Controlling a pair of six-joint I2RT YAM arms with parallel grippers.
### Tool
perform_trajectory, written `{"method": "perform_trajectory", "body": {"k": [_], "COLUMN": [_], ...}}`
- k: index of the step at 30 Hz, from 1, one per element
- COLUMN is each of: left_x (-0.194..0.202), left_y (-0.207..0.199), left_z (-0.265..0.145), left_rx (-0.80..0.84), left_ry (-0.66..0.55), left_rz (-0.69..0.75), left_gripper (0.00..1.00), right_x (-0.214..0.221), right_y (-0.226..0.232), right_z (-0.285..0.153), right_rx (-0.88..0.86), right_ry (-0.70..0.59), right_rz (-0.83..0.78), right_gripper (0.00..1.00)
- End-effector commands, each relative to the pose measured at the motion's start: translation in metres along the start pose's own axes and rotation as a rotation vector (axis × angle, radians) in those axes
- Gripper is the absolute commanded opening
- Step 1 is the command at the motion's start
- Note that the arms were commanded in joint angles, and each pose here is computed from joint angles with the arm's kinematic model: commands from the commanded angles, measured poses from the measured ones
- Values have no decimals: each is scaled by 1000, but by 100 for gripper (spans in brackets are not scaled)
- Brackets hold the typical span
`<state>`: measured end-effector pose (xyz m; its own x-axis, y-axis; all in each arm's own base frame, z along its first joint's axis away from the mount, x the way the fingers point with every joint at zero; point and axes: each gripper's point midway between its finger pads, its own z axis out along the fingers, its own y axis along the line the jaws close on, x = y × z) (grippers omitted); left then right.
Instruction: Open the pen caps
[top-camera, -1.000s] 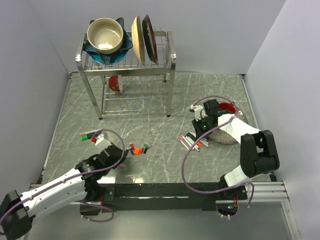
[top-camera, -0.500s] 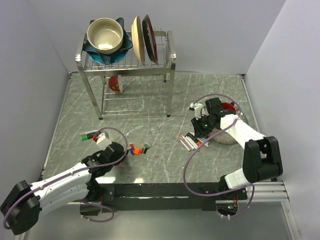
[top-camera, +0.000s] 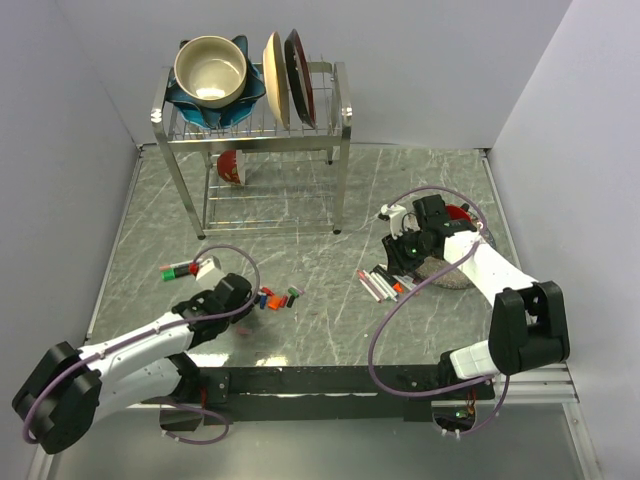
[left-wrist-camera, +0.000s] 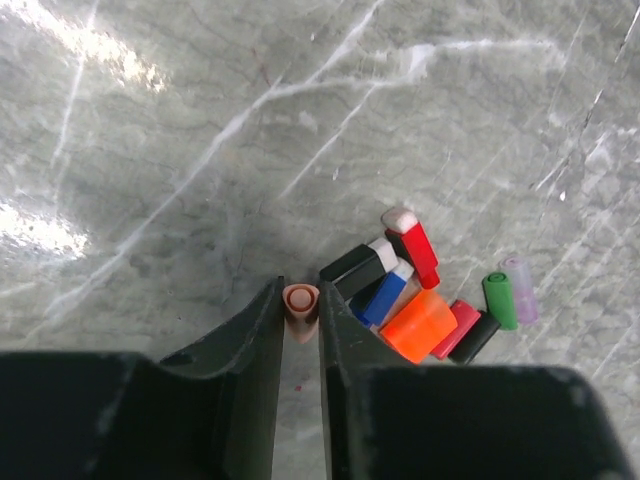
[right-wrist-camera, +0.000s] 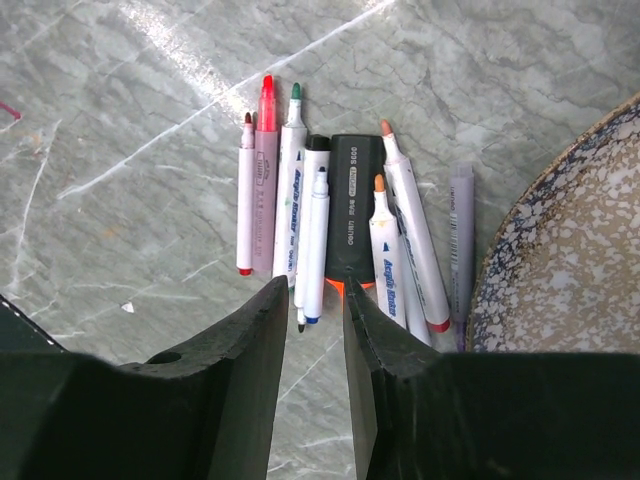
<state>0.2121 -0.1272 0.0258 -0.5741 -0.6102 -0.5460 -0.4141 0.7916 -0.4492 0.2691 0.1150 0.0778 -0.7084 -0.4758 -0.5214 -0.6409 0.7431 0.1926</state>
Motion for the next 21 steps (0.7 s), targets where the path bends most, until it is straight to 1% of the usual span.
{"method": "perform_trajectory", "body": {"k": [1,2,3,5,6,8,9,11,12,14,16,17,18,20,21], "left_x": [-3,-2,-2,-6,-8,-14,-20,-29,-40,-56,-73,-89,-98,-115,-129], "left_y": [-13,-10,-9,-11,-9,-11,-12,-13,-17,-13,-21,-16,-22,-9,-12], "left_z": [-8,-10,-11,-17,-19,-24,-26,-28,-29,-25,-22,-18,-19,-14,-16], "left_rx": [34,28,26,42,33,38,32,17,12,-18,-1,-18,-2,-63,-73], "left_ry": [26,30,32,24,23,6,-1,-23,-40,-54,-61,-82,-81,-99,-121], "left_rz": [-14,-14,-16,-32,-34,-40,-41,-37,-43,-62,-99,-143,-171,-237,-290], "left_gripper": [29,32,40,45,53,63,71,77,84,88,90,91,92,92,91], "right_x": [-24,-25,-26,-28,-29,-33,-34,-39,-40,-45,-48,-50,-50,-53,-54], "right_y": [0,2,2,5,6,11,12,18,20,28,34,37,38,42,45], "right_z": [-17,-18,-18,-21,-22,-26,-27,-32,-33,-38,-43,-43,-44,-47,-47], "right_rx": [6,5,4,0,-2,-2,-3,-8,-10,-18,-22,-25,-24,-23,-24], "right_ry": [-78,-82,-84,-96,-98,-115,-120,-138,-146,-169,-188,-192,-197,-209,-214], "right_rz": [-42,-46,-47,-56,-60,-78,-85,-106,-114,-140,-156,-168,-175,-193,-201], "right_gripper": [36,37,37,37,37,37,37,37,38,38,38,38,38,38,38]}}
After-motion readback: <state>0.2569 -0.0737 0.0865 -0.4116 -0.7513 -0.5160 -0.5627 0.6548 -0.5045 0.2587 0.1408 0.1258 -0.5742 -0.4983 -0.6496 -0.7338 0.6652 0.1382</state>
